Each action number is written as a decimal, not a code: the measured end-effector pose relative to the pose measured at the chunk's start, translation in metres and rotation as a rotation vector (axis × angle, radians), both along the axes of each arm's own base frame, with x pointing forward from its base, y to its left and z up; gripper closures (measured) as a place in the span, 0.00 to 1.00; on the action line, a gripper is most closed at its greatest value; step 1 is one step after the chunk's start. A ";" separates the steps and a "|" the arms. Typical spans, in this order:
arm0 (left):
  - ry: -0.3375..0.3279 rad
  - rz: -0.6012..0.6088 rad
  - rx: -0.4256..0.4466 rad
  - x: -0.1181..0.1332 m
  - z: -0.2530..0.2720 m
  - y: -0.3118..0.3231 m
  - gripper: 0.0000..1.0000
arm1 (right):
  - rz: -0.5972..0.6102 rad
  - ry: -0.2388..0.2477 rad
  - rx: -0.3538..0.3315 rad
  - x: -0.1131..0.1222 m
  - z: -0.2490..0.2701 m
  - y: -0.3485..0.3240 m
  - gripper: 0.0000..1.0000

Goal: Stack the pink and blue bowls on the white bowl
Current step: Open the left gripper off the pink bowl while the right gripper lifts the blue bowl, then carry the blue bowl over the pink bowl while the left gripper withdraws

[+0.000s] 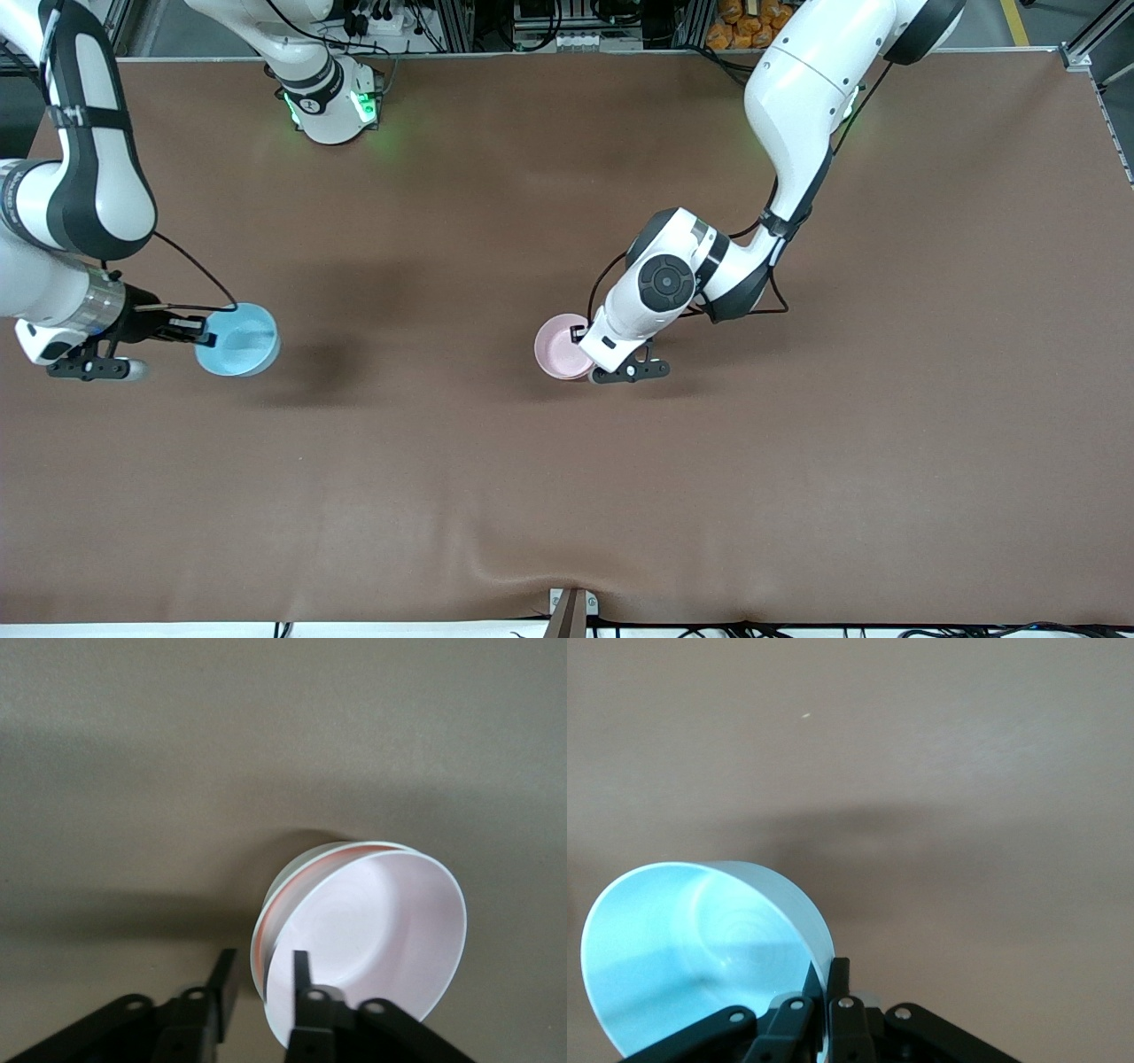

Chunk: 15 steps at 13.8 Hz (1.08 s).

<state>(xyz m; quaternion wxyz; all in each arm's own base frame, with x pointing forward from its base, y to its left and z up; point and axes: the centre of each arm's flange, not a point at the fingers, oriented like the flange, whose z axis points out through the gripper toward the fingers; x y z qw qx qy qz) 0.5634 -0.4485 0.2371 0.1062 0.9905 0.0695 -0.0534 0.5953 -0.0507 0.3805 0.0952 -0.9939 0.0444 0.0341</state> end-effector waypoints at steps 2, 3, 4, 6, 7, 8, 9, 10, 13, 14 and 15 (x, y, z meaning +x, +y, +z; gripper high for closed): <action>-0.010 0.003 -0.007 0.004 0.005 -0.001 0.41 | -0.030 0.027 0.020 0.000 -0.002 0.026 0.96; -0.018 0.006 -0.013 0.007 0.010 -0.001 0.30 | -0.043 0.037 0.022 0.000 -0.002 0.040 0.96; -0.028 0.014 -0.017 0.012 0.017 0.003 0.21 | -0.059 0.048 0.026 -0.001 -0.003 0.056 0.96; -0.037 0.036 -0.012 0.027 0.038 0.021 0.01 | -0.109 0.072 0.056 -0.002 -0.003 0.096 0.96; -0.043 0.043 0.001 0.034 0.053 0.034 0.00 | -0.128 0.082 0.074 -0.004 -0.002 0.117 0.96; -0.053 0.048 0.017 0.042 0.069 0.048 0.00 | -0.141 0.085 0.085 -0.005 -0.002 0.135 0.96; -0.067 0.050 0.038 0.049 0.086 0.064 0.00 | -0.157 0.083 0.087 -0.007 -0.002 0.151 0.96; -0.086 0.045 0.056 0.055 0.100 0.078 0.00 | -0.175 0.083 0.086 -0.008 -0.003 0.165 0.96; -0.133 0.011 0.085 0.069 0.136 0.113 0.00 | -0.239 0.073 0.078 -0.017 -0.005 0.218 0.96; -0.145 -0.022 0.097 0.076 0.143 0.131 0.00 | -0.264 0.066 0.076 -0.020 -0.008 0.237 0.96; -0.158 -0.060 0.099 0.085 0.150 0.154 0.00 | -0.289 0.057 0.075 -0.023 -0.012 0.256 0.96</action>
